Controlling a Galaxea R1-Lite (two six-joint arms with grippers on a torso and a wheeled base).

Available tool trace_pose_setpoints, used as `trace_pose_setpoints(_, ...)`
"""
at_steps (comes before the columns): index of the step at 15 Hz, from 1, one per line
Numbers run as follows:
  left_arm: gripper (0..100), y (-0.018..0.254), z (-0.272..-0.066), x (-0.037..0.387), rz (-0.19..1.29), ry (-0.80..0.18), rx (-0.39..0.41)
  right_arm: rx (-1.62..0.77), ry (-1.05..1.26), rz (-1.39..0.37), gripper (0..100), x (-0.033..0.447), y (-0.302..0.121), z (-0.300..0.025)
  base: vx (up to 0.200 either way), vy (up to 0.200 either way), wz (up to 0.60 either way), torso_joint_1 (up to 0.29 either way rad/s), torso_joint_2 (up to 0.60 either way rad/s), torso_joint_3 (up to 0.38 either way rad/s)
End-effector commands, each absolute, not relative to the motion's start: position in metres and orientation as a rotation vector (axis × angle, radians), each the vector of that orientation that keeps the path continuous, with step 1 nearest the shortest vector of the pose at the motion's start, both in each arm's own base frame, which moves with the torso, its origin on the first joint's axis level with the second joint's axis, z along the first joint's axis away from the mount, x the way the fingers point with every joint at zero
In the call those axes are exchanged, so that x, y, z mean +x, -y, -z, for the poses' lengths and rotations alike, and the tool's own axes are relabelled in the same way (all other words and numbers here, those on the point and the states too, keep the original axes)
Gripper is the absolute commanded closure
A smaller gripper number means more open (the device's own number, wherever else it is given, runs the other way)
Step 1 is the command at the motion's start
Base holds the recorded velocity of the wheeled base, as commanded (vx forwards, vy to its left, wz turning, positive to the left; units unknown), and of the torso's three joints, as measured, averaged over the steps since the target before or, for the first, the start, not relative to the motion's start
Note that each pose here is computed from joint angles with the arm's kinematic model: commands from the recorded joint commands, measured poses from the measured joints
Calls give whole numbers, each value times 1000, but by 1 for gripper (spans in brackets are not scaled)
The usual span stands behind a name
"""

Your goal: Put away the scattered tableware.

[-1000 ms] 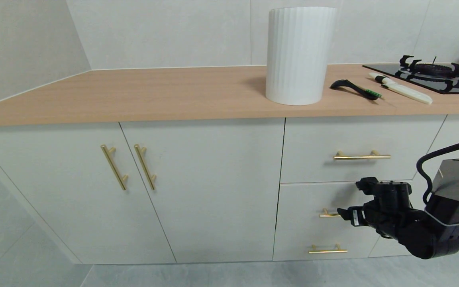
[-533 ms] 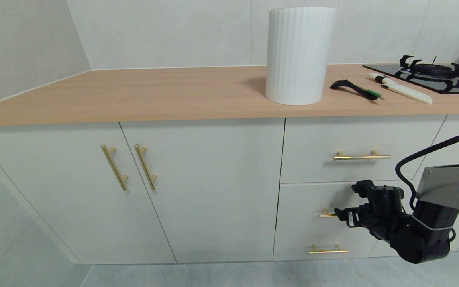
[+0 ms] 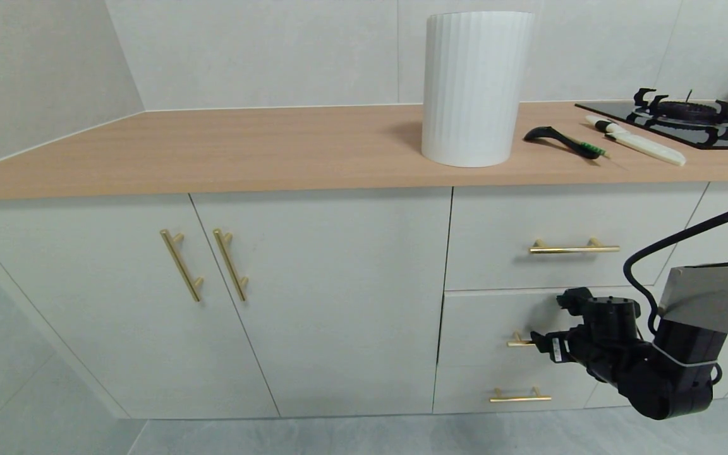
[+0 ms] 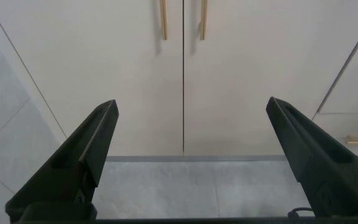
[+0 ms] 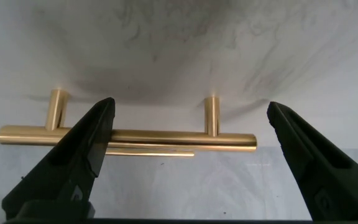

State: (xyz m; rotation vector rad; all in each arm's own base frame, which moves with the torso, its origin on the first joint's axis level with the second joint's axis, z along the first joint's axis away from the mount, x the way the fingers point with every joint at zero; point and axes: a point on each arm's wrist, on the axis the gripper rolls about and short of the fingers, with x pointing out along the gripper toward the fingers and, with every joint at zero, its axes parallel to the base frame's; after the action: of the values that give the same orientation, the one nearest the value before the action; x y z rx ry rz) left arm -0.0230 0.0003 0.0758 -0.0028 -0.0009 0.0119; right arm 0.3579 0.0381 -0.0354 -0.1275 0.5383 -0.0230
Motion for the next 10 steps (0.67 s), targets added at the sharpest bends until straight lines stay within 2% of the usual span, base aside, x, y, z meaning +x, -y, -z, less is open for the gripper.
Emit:
trace_pose_setpoints(1, 0, 0, -76, -23, -14, 0, -3, -131, -553, 24, 0, 356, -37, 37, 0, 0, 0, 0, 0, 0)
trace_pose_setpoints(3, 0, 0, -76, -23, -12, 0, -3, -135, -575, 25, 0, 354, -36, 34, 0, 0, 0, 0, 0, 0)
trace_pose_setpoints(5, 0, 0, -76, -23, -14, 0, -3, -138, -623, 10, 0, 341, -36, 11, 0, 0, 0, 0, 0, 0)
trace_pose_setpoints(8, 0, 0, -76, -23, -12, 0, -3, -143, -760, -72, 0, 307, -37, -60, 0, 0, 0, 0, 0, 0)
trace_pose_setpoints(9, 0, 0, -76, -23, -14, 0, -3, -117, -765, -145, 0, 288, -38, -99, 0, 0, 0, 0, 0, 0)
trace_pose_setpoints(10, 0, 0, -76, -23, -14, 0, -3, -112, -752, -162, 0, 274, -38, -123, 0, 0, 0, 0, 0, 0)
